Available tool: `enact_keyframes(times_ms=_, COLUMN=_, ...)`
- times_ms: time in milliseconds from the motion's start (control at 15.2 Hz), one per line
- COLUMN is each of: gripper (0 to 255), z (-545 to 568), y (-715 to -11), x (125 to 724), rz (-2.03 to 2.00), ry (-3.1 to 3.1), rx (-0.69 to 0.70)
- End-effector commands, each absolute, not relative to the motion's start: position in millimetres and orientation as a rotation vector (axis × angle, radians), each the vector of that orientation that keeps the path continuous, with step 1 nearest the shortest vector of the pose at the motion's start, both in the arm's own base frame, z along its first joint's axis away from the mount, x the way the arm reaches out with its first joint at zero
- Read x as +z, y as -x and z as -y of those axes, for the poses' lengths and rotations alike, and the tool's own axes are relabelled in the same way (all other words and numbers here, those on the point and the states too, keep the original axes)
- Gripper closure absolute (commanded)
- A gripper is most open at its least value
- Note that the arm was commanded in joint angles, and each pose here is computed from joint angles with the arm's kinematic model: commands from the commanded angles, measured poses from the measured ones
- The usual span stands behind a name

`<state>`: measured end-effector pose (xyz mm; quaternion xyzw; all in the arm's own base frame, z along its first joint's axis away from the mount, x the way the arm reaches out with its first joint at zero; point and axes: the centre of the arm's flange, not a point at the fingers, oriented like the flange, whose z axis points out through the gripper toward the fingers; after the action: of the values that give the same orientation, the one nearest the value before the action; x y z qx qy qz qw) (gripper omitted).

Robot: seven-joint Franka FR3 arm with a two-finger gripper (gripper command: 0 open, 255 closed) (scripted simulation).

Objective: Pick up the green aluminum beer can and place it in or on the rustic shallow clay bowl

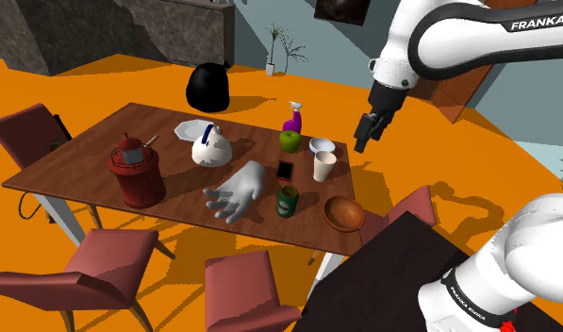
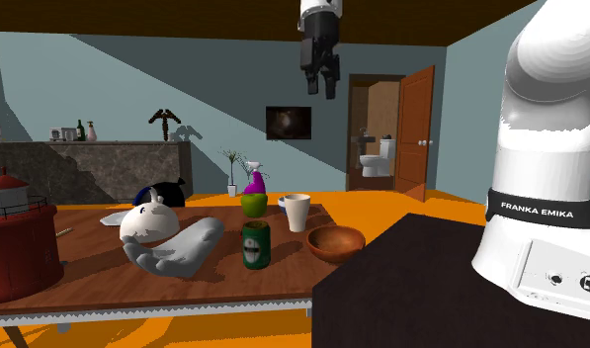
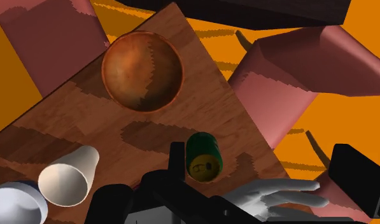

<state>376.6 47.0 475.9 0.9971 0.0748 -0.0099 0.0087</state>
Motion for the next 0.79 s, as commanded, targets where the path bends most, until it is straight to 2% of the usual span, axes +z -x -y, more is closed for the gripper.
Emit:
enact_keyframes(times_ms=0, gripper=0, z=-49, y=-388, x=453, rz=-0.231, ry=-3.116, rx=-0.022)
enact_keyframes(times_ms=726, gripper=0, z=-60, y=-455, x=326, rz=-0.218, ry=-3.122, rx=0.005)
